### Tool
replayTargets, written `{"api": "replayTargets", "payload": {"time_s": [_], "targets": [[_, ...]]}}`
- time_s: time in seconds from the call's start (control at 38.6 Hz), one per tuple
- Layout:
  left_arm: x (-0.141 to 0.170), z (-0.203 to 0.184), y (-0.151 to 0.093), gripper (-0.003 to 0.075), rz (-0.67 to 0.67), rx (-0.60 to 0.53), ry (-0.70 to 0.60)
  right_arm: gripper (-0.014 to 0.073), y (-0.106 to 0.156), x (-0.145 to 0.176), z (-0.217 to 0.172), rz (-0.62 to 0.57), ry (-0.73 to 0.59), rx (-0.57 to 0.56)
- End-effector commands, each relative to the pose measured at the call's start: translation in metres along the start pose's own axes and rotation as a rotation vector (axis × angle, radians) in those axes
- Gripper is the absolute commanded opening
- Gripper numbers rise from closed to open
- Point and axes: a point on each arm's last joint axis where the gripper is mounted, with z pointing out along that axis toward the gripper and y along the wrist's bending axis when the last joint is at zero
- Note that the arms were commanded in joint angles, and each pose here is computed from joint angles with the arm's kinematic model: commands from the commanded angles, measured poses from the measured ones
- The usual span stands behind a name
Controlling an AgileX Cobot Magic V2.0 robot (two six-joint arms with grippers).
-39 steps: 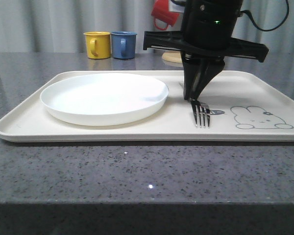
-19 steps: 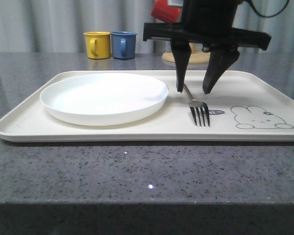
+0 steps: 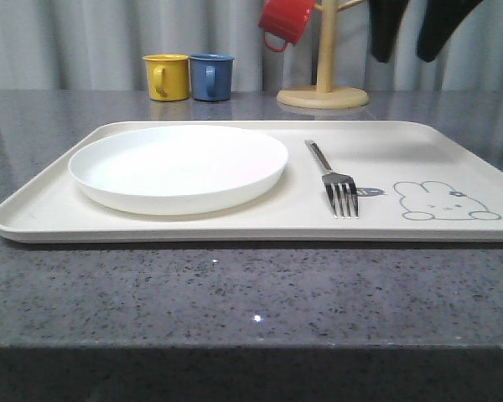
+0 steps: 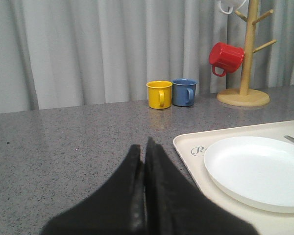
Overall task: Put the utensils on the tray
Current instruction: 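Lower the fork onto the tray and open the right gripper, then grasp the steel chopsticks with the right gripper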
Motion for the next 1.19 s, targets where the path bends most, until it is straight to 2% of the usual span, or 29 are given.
{"api": "replayTargets", "payload": {"time_s": [0.0, 0.21, 0.36, 0.57, 0.88, 1.04, 1.17], "targets": [[-0.016, -0.006, 0.001, -0.0018, -0.019, -0.007, -0.119, 0.0393, -0.038, 0.014, -0.035, -0.005, 0.021, 0.081], [-0.016, -0.006, 0.001, -0.0018, -0.019, -0.007, -0.119, 0.0391, -0.110, 0.041, -0.025, 0.084, 0.121, 0.168], [-0.016, -0.006, 0.001, -0.0018, -0.019, -0.007, -0.119, 0.0391, -0.142, 0.057, -0.002, 0.115, 0.170, 0.167], [-0.016, -0.006, 0.001, -0.0018, -0.019, -0.007, -0.119, 0.0390, -0.150, 0.063, 0.021, 0.090, 0.149, 0.157], [-0.016, -0.006, 0.001, -0.0018, -0.019, -0.007, -0.119, 0.0376, -0.152, 0.061, 0.058, 0.103, 0.242, 0.125], [-0.016, -0.006, 0.001, -0.0018, -0.019, -0.007, -0.119, 0.0248, -0.152, 0.061, 0.063, 0.107, 0.257, 0.116], [-0.016, -0.006, 0.001, -0.0018, -0.019, -0.007, -0.119, 0.0099, -0.152, 0.062, 0.063, 0.108, 0.266, 0.115]]}}
